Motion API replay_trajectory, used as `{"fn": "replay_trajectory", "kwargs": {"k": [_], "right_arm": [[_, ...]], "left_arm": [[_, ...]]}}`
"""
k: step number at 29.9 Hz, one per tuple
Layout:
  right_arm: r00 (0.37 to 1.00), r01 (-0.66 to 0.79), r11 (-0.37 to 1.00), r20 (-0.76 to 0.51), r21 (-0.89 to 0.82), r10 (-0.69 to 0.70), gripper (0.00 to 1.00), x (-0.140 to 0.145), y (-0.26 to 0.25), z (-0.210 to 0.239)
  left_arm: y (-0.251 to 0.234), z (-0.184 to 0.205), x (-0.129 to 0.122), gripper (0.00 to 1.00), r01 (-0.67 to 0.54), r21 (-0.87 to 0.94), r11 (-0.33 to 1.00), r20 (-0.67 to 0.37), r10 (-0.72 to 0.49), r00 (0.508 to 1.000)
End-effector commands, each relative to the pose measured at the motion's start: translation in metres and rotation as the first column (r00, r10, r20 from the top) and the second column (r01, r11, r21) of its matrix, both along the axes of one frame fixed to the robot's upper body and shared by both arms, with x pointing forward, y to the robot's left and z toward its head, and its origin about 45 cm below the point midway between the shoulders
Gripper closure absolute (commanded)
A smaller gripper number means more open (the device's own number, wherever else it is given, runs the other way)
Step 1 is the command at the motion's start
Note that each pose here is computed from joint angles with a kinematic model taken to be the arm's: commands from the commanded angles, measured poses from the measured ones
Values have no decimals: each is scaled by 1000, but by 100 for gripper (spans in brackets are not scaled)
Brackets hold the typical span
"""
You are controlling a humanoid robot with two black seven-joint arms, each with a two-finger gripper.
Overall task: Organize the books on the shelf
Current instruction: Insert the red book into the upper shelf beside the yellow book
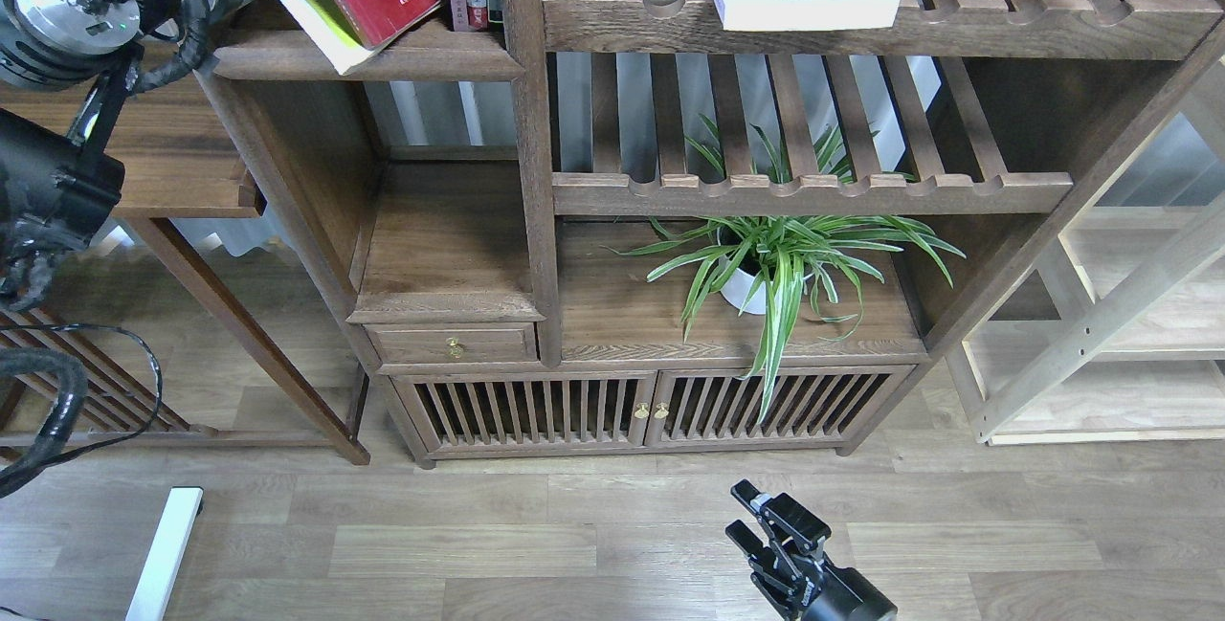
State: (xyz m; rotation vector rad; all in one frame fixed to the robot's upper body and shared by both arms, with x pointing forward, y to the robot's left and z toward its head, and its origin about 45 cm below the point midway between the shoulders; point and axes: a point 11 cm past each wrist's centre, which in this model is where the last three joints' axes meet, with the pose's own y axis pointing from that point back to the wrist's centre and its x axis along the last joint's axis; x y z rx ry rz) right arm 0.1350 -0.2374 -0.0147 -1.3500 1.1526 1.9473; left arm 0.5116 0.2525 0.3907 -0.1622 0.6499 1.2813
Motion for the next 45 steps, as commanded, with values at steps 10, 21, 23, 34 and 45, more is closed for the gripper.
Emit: {"fn": "replay_trajectory", "kwargs": {"k": [10,21,23,34,45], "right_arm": [[1000,-5,1000,0,1,5,30,0,1,0],[1000,-12,1000,-2,3,12,30,-1,3,0],[1000,-15,1000,-3,3,15,30,-2,4,-1],[1000,-19,1000,-4,3,19,30,-2,4,-1],[1000,-22,1000,-4,-4,22,30,-3,1,0]], "left_arm": [[-9,-8,-1,51,13,62,998,-15,-12,1000],[-11,22,-14,16,-61,98,993,13,60,998],[-12,29,-19,13,-88,93,992,14,87,996],[-54,41,-51,10,60,75,995,27,-62,998],[-100,49,-87,7,252,-6,968,27,-251,968]]}}
